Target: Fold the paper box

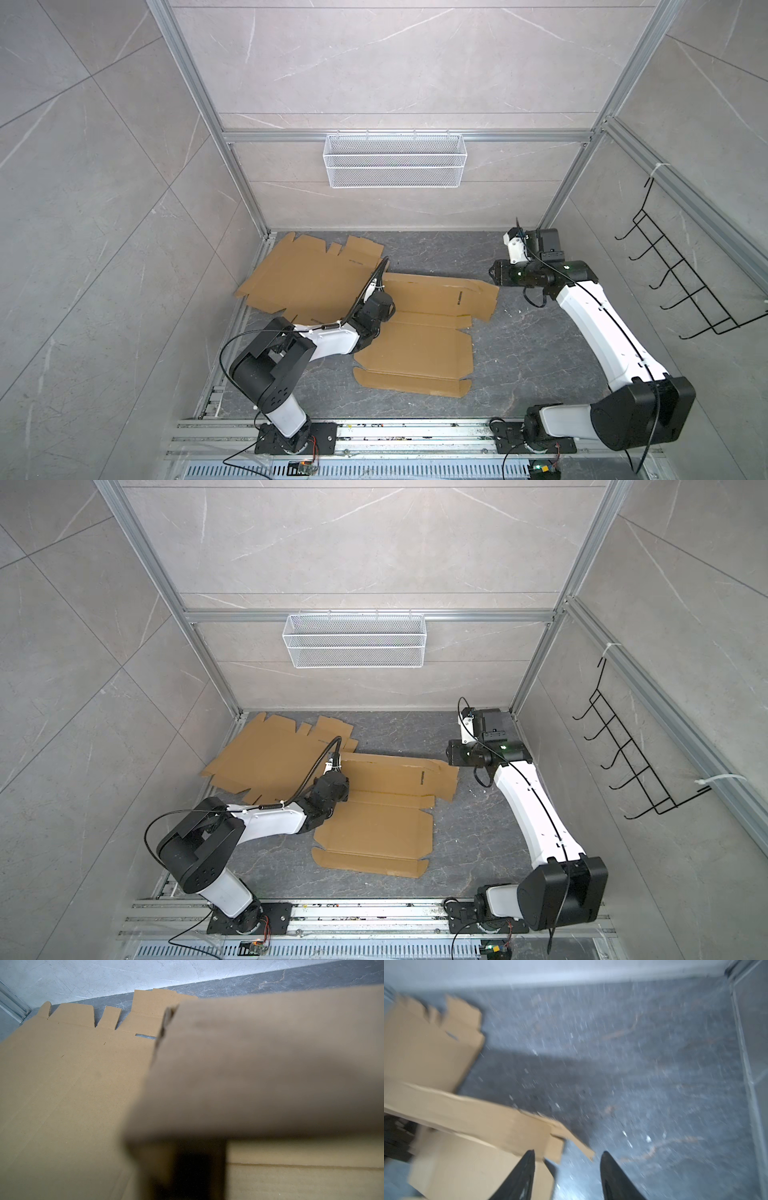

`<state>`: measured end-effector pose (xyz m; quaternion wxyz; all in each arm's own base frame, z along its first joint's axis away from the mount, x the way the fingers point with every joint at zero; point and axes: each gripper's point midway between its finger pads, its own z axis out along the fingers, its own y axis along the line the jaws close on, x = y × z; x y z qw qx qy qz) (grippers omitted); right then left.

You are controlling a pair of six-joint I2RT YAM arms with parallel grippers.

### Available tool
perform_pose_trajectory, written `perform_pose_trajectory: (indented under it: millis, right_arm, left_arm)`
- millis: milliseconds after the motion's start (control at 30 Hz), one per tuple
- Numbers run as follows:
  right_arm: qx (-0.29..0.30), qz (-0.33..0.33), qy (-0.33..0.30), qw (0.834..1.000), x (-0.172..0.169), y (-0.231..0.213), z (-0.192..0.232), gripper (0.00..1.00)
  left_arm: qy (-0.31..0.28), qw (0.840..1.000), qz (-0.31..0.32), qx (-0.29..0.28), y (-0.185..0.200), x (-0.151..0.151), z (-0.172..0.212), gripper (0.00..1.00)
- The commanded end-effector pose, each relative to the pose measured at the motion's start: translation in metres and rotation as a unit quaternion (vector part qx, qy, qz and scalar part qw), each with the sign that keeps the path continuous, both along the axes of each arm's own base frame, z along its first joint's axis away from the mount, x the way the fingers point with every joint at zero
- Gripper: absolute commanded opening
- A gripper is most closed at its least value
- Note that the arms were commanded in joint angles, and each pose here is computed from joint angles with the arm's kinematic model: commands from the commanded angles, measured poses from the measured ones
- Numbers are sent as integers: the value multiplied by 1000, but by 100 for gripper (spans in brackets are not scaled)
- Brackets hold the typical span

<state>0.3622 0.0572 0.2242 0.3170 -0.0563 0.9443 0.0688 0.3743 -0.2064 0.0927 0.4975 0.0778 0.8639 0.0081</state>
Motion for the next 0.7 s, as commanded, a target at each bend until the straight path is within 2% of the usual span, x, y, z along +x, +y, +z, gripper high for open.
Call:
perform_pose_trajectory:
  millis: [0, 267, 467, 667]
  right_arm:
    - [-61, 68, 14, 996, -16, -3, -3, 56]
    - [-86, 135, 88, 983, -15, 4, -42, 56]
    - [-102, 154, 107, 977, -2, 11, -59, 56]
    - [-101, 201, 158, 961, -6, 26, -85, 53]
  left_arm:
    - [44, 997, -22, 57, 13, -8, -15, 0]
    - [49, 997, -31, 56, 10, -2, -17, 0]
    - [50, 997, -28, 56, 14, -6, -20, 0]
    - [54, 997, -28, 52, 12, -6, -23, 0]
